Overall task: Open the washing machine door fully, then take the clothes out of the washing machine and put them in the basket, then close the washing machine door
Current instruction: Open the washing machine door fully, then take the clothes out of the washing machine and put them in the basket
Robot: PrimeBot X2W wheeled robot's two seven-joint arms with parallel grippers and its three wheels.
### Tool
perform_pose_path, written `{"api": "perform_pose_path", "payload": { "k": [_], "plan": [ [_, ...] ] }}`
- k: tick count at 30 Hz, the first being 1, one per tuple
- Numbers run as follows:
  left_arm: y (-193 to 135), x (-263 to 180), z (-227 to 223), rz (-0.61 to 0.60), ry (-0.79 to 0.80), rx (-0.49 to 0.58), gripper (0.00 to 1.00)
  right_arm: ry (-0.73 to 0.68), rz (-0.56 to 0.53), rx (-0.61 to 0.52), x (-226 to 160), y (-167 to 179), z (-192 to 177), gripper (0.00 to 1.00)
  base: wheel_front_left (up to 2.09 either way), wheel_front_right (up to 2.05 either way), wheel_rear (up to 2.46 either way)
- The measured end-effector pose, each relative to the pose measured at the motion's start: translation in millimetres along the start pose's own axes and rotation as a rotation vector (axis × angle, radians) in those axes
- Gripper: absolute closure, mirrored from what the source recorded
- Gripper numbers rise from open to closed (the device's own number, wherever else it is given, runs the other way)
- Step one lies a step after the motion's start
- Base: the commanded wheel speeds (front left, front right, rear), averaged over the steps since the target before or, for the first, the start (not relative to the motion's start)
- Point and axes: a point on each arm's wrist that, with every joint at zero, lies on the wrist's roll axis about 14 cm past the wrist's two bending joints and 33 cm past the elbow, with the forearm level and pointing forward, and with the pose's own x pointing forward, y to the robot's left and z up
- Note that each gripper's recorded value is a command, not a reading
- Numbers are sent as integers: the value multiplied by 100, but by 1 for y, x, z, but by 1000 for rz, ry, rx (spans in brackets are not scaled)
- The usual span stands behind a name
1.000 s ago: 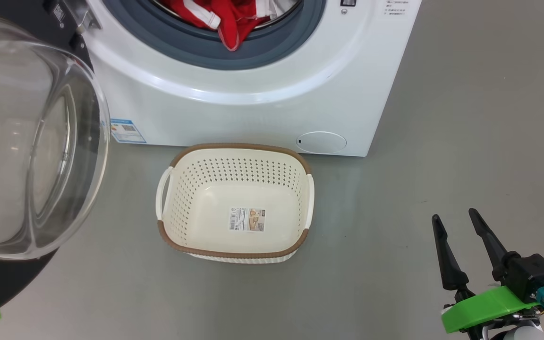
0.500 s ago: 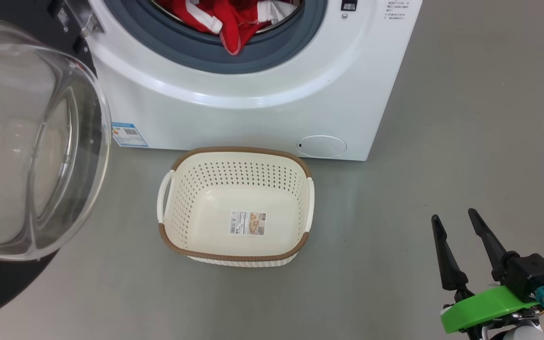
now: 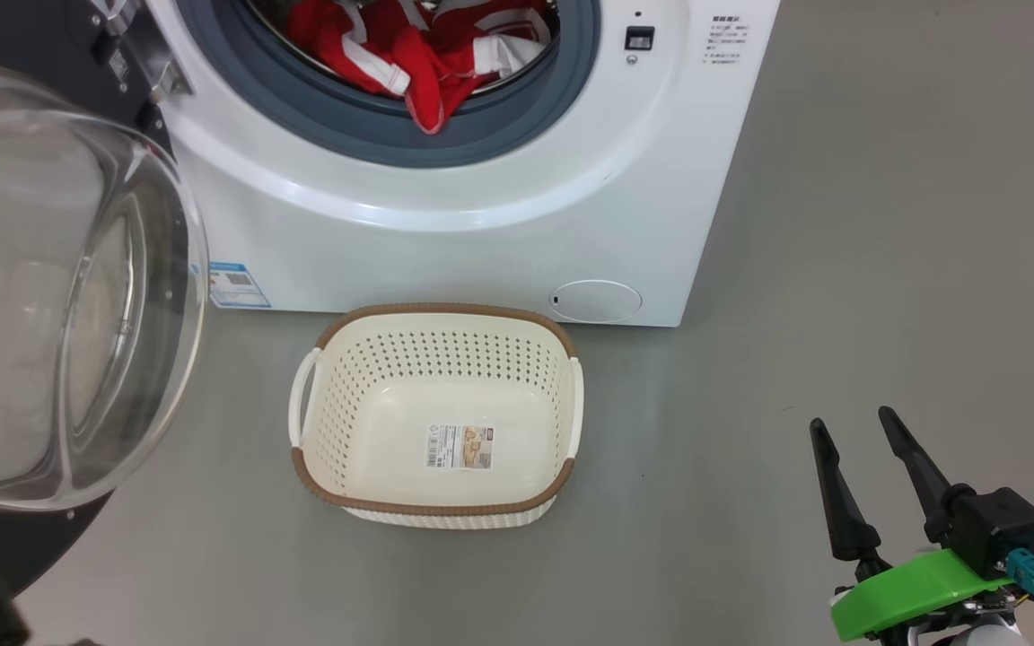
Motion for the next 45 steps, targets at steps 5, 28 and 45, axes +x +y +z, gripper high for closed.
{"api": "perform_pose_path", "payload": {
  "k": [5,28,45],
  "plan": [
    [-23,-15,1,-63,15,-9,0,-5,-5,-1,-2,-1,1,0,0,0,0],
    [-143,-68,-14,-474,136,-36,0,-51,-81,-7,-44,-21,16,0,0,0,0],
    [-174,-92,-18,-617,149,-9,0,-95,-126,-7,-76,-30,26,0,0,0,0]
  ]
}}
